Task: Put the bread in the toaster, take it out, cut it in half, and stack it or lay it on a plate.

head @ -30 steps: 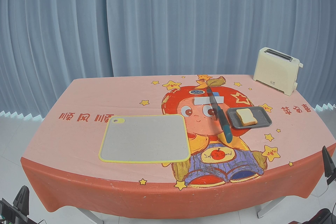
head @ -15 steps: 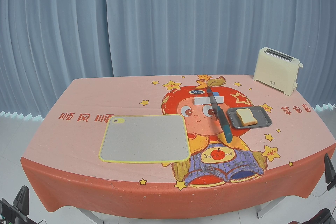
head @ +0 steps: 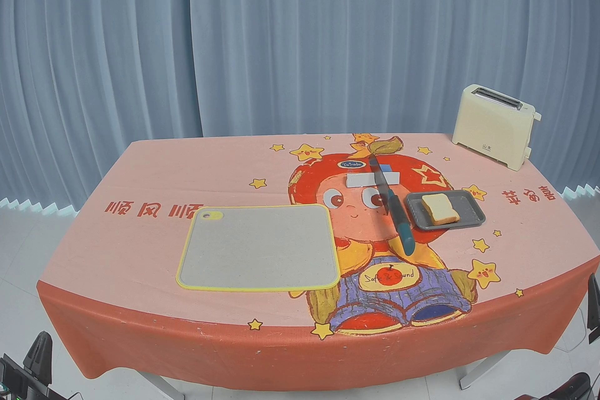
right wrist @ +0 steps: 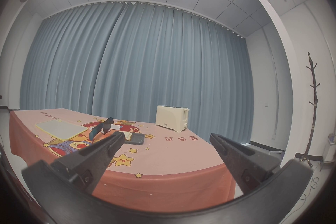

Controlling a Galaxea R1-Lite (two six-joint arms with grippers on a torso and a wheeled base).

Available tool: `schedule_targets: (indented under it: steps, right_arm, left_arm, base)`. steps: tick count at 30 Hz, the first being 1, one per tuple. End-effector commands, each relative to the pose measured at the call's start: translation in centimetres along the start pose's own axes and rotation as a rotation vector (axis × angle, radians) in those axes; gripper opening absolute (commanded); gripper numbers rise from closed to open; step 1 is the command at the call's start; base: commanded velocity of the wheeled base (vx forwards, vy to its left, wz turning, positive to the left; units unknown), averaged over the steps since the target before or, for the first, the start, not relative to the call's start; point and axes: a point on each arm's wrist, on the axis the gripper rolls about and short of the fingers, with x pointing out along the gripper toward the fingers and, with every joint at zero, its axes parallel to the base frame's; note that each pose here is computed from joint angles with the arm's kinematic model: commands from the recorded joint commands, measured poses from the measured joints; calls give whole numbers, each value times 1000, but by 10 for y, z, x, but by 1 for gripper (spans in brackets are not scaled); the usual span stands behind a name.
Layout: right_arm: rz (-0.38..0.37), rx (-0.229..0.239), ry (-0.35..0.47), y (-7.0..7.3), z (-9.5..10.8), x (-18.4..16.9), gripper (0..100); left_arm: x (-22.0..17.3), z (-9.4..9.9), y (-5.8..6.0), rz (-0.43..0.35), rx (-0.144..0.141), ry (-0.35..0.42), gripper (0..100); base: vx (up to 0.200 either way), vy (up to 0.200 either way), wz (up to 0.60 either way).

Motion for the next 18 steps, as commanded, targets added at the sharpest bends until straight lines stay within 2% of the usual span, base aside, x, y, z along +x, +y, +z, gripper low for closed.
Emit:
schedule_targets:
  steps: [1,5,7,9,14,18]
  right_arm:
    - [-19,2,-17,0,-1,-4,100]
    - [-30,-2,-6,0,-10,-8,100]
    - [10,-5,7,3,-26,-15,100]
    - [27,-6,34,3,-33,-18,100]
    - [49,6,53,4,-35,-17,100]
    - [146,16,57,6,-36,-17,100]
  left_arm:
    - [0,-5,0,1,1,1,0]
    - [0,-5,0,1,0,1,0]
    - [0,-5,0,1,0,1,0]
    - [0,-5,0,1,0,1,0]
    - [0,-5,0,1,0,1,0]
    - [0,-5,0,1,0,1,0]
  base:
    - [0,0,0]
    - [0,0,0]
    - [0,0,0]
    - [0,0,0]
    - [0,0,0]
    - [0,0,0]
